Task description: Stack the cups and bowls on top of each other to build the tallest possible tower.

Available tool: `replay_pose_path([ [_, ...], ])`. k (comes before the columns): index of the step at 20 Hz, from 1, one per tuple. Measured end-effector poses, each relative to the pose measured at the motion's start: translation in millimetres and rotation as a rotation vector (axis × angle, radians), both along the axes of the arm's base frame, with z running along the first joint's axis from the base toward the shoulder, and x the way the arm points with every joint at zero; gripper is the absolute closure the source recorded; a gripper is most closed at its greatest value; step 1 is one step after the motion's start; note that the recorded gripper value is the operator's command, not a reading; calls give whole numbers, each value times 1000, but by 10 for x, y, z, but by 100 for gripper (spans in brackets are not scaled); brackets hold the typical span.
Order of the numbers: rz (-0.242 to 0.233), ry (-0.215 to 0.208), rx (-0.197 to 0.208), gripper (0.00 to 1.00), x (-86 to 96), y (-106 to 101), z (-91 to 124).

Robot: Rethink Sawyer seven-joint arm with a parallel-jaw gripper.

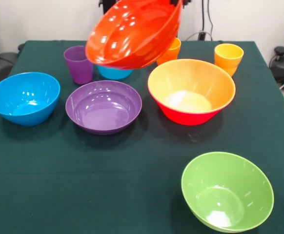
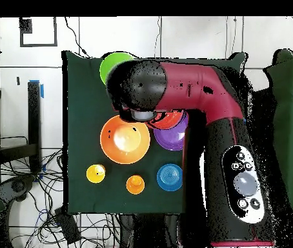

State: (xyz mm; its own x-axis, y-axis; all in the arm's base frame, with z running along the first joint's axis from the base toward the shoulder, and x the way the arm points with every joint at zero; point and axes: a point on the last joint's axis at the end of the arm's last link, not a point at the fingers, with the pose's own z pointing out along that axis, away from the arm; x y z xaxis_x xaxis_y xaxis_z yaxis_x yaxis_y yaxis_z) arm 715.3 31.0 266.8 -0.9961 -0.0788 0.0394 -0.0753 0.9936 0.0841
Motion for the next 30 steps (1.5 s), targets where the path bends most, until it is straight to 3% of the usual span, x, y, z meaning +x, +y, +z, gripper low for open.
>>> replay_pose_path([
  [6, -64, -9, -11, 100, -124, 298, -63],
  [13, -101, -1, -18, 100, -315, 544, -165],
  [23, -112, -23, -24, 100, -705, 508, -169],
  [30, -137, -59, -29, 100, -965, 366, -240],
])
